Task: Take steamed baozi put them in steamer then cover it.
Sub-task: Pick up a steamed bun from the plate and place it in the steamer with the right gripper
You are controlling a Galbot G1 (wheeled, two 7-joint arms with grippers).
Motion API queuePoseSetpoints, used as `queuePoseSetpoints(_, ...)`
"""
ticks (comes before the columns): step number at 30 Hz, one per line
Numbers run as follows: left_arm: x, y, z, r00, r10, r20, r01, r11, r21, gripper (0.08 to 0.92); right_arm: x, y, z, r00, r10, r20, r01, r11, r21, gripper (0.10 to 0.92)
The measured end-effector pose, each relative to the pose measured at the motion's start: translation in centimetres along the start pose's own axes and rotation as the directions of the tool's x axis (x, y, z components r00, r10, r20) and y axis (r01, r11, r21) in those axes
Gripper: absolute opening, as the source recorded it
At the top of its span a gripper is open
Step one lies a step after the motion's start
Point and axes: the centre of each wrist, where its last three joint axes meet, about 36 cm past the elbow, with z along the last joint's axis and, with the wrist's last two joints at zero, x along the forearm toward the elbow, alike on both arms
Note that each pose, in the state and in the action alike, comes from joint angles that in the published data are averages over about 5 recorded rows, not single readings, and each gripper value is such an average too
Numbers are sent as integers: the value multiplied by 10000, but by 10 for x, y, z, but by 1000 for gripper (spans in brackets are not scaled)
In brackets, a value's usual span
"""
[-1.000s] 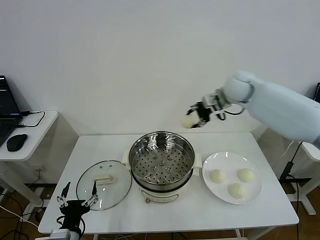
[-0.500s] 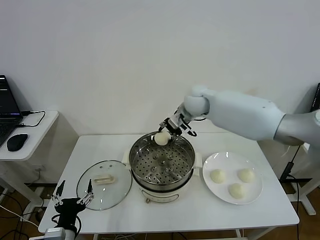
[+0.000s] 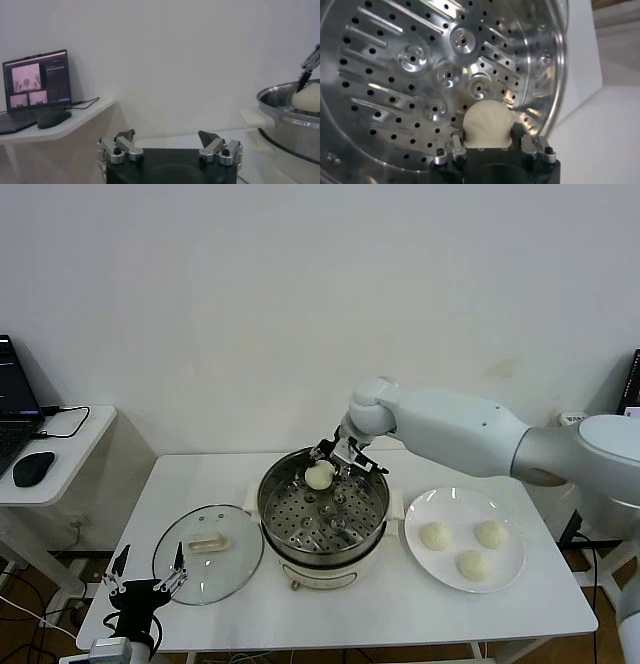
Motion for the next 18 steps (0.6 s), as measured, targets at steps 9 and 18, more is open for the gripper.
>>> queuePoseSetpoints(9, 1, 0, -1, 10000, -37, 7, 36, 10000, 21, 823, -11, 0, 2, 10000, 76, 28, -78, 9983, 579, 767)
queuePoseSetpoints(18, 2, 0, -4, 10000, -39, 87, 38, 10000, 53, 823, 21, -5, 0, 9996, 279, 82, -274, 9982, -530, 822)
